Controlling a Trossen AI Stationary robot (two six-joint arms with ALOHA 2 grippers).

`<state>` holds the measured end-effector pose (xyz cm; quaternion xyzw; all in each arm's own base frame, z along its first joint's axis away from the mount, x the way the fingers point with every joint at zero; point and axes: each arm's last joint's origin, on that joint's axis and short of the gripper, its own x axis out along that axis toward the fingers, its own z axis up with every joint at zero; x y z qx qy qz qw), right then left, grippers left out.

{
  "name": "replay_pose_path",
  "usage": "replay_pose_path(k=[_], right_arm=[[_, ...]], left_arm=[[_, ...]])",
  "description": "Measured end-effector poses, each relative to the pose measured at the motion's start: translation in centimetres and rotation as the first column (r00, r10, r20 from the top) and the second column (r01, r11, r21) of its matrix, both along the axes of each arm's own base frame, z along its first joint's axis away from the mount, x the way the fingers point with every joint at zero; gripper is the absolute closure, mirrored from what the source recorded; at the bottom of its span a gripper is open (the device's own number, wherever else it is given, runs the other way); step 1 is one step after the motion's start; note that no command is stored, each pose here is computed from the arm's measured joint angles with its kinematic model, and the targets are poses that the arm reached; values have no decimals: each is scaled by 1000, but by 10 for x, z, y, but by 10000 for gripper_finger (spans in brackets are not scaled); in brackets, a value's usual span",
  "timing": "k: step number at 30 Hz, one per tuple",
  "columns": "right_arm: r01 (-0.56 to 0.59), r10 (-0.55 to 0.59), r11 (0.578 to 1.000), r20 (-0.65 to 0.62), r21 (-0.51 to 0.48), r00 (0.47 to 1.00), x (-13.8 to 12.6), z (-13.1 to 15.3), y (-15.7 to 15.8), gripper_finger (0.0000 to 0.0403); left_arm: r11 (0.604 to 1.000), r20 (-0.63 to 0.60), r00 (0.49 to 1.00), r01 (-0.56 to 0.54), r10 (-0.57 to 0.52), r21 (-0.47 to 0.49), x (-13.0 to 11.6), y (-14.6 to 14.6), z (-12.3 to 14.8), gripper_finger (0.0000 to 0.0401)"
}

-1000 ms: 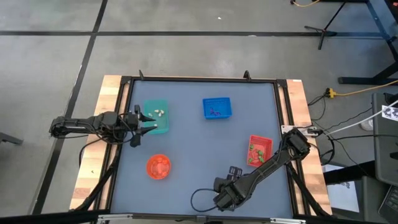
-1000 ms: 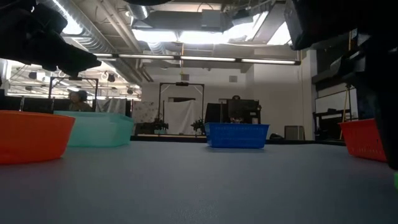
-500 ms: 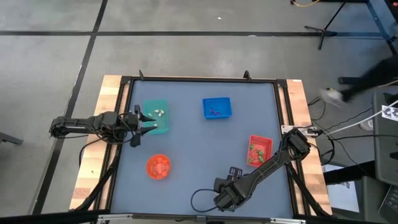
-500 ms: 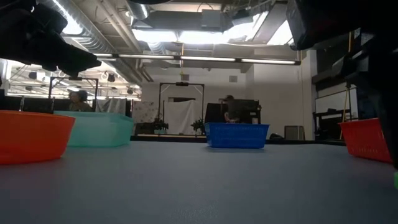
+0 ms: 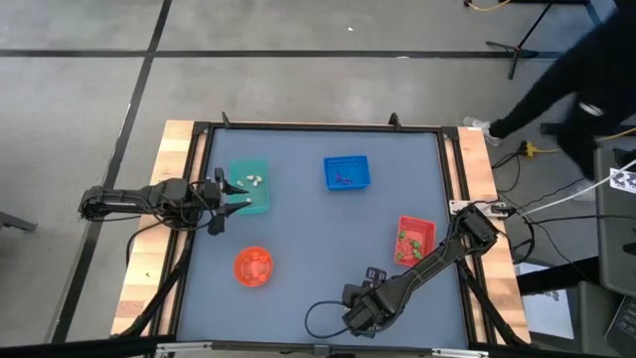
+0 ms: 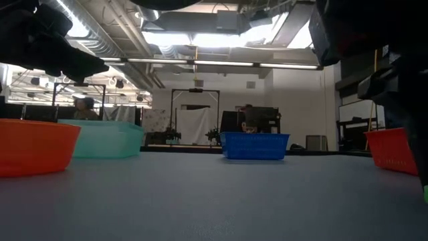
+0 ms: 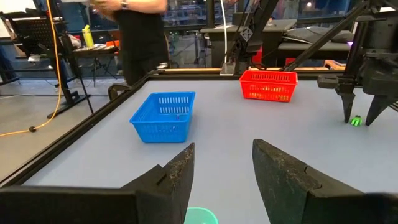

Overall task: Sort Halloween decoration
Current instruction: Put the green skeleton toy into the orange bin

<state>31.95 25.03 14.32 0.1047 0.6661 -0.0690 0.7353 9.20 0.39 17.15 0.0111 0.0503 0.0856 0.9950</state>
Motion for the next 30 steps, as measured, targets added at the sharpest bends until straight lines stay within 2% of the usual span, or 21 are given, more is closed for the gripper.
replay_pose_path(k=[10, 15, 24, 30], right_arm=[[0, 0, 1000, 4, 6, 1000, 1, -1, 1, 319], [-4, 4, 999, -18, 31, 1000, 0, -1, 1, 350], [-4, 6, 999, -34, 54, 999, 2, 3, 3, 353], [8, -4, 998, -64, 61, 998, 10, 19, 0, 355]], left_arm=[[1000, 0, 1000, 0, 0, 0, 0, 0, 0, 253], [1000, 0, 1000, 0, 0, 0, 0, 0, 0, 253], [1000, 0, 1000, 0, 0, 0, 0, 0, 0, 253], [1000, 0, 1000, 0, 0, 0, 0, 0, 0, 253]])
